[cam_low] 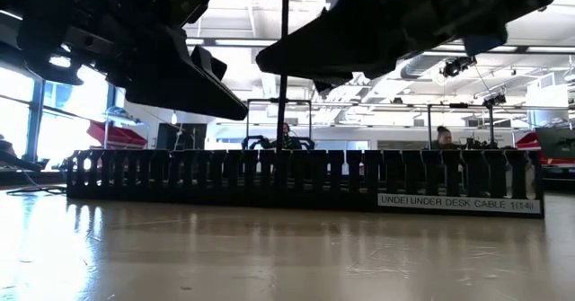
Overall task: Ziptie cables
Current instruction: Put the zip-tied cables into the cable duct
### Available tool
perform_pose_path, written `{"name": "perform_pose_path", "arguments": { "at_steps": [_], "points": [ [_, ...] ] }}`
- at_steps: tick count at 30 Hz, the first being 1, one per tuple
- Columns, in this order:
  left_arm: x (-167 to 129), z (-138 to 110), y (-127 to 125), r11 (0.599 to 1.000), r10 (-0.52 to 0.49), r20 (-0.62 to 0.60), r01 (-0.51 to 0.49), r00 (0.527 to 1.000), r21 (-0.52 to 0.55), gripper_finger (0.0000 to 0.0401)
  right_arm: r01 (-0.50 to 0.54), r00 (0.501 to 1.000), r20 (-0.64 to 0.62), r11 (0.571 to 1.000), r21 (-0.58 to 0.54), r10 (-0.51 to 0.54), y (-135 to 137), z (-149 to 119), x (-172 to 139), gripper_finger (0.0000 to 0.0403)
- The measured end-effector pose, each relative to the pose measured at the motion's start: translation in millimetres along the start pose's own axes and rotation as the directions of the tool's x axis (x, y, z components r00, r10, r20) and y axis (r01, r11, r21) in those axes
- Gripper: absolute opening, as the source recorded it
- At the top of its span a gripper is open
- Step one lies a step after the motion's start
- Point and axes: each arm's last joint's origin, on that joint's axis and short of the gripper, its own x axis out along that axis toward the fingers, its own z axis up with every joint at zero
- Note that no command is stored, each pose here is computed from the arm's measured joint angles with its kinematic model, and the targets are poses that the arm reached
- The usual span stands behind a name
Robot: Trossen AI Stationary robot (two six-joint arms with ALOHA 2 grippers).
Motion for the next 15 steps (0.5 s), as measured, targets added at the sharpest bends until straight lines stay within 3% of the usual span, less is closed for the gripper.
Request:
{"name": "perform_pose_path", "arguments": {
  "at_steps": [5, 11, 15],
  "points": [
    [0, -1, 1, 1.000, 0.017, -0.009, -0.017, 1.000, -0.002, 0.0014, -0.087, 0.996, -0.043, 0.989, -0.122, 0.082, -8, 1, 2, 0.0000],
    [0, -4, 4, 0.998, 0.057, -0.035, -0.058, 0.998, -0.031, 0.0014, -0.132, 0.974, -0.211, 0.958, -0.255, 0.078, -17, 14, 8, 0.0000],
    [1, -4, 8, 0.997, 0.066, -0.043, -0.068, 0.997, -0.034, 0.0014, -0.160, 0.963, -0.259, 0.930, -0.332, 0.073, -21, 27, 10, 0.0000]
  ]
}}
